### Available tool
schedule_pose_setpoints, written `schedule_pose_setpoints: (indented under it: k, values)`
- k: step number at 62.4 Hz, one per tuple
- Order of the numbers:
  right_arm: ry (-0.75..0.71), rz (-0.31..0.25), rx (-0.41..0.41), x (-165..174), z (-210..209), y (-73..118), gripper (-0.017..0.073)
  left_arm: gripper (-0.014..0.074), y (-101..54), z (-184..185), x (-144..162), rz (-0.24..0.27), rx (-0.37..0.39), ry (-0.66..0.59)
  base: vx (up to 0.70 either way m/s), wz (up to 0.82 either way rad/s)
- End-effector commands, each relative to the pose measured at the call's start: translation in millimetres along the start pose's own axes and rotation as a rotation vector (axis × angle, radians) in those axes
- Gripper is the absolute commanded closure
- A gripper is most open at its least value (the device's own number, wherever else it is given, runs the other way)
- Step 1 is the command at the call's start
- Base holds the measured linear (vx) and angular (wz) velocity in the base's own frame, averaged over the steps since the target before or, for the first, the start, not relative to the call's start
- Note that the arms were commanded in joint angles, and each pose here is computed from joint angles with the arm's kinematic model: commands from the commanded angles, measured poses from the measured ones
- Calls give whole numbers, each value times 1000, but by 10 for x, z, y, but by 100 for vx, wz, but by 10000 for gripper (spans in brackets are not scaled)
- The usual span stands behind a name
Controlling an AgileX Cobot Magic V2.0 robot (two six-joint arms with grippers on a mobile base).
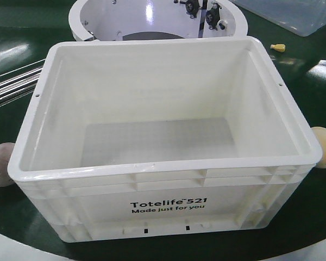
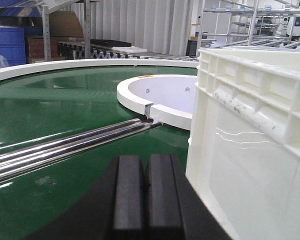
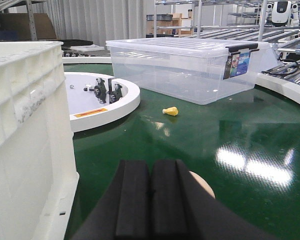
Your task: Place moving items into box and shelve
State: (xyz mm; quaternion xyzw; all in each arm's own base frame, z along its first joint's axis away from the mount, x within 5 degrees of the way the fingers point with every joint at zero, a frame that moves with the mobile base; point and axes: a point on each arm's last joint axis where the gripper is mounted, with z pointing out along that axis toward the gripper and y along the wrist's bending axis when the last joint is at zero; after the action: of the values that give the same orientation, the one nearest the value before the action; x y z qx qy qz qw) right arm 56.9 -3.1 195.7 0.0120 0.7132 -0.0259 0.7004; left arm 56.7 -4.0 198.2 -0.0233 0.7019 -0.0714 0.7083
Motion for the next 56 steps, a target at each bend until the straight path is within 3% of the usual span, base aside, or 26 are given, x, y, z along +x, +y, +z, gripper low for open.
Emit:
schedule_pose_setpoints:
  k: [1, 46, 51, 56]
  values:
    - [-101, 1, 9, -70, -19, -5, 568, 600, 6, -2, -26, -4, 0, -80, 0, 0]
    - [-110, 1, 9, -77, -20, -5, 568, 600, 6, -2, -26, -5, 0, -80, 0, 0]
    - [-112, 2, 9, -79, -20, -5, 568, 600, 5, -4, -49, -18, 1, -96, 0, 0]
    - [-128, 4, 9, -94, -22, -6, 568, 600, -8, -20, -163, -74, 10, -149, 0, 0]
